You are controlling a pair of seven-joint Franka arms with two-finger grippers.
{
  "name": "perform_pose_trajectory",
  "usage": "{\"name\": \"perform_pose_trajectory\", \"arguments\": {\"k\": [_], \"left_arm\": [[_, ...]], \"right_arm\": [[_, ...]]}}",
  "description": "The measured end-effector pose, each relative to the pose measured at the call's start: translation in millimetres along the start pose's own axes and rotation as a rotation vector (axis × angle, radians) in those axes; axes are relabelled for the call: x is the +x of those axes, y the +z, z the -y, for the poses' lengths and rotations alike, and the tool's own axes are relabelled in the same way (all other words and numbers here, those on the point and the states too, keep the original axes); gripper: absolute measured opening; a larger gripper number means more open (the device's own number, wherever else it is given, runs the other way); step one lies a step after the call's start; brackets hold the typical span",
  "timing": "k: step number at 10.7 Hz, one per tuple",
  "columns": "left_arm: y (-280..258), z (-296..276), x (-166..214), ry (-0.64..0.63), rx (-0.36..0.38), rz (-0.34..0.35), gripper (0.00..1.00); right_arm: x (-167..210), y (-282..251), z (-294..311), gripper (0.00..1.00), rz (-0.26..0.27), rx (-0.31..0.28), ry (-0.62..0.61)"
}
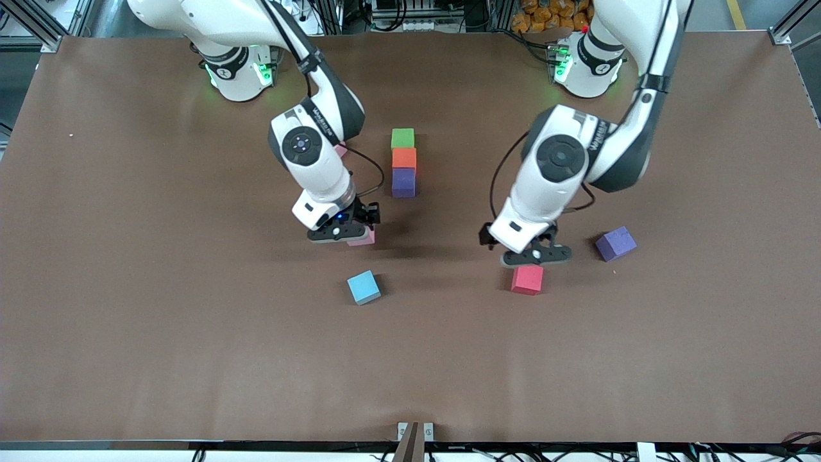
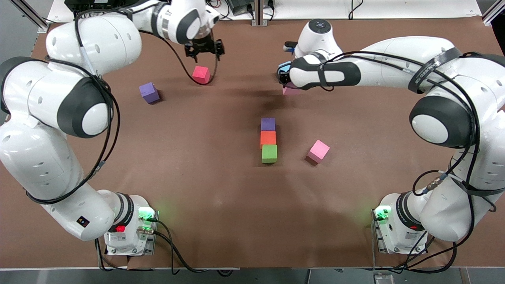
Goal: Arrange blocks into number 1
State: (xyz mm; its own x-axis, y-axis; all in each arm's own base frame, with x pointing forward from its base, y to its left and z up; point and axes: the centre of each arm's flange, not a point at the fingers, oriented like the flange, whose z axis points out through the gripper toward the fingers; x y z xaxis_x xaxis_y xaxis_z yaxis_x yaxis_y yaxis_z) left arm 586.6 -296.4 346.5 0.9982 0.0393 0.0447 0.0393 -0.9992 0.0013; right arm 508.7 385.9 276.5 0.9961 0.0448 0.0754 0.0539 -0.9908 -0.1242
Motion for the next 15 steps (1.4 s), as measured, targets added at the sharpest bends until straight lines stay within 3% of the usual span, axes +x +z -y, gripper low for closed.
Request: {"name": "perform_pose_trajectory", "arguments": {"k": [6,11,15], "left_arm": [[59.5,40.2,18.8,0.243,0.061,0.069,1.00],[96.3,33.5,22.2,0.212,0.035,0.115,1.00],[105.2,33.1,29.2,0.260,0.037,0.098,1.00]], "right_arm": [[-37.2,41.3,66.7,0.64,0.041,-0.058,0.025],[-74.3,62.3,102.8,0.64,0.056,-0.075,0.030],[-75.4,72.2,100.6,0.64,0.057,-0.084,0.032]]}}
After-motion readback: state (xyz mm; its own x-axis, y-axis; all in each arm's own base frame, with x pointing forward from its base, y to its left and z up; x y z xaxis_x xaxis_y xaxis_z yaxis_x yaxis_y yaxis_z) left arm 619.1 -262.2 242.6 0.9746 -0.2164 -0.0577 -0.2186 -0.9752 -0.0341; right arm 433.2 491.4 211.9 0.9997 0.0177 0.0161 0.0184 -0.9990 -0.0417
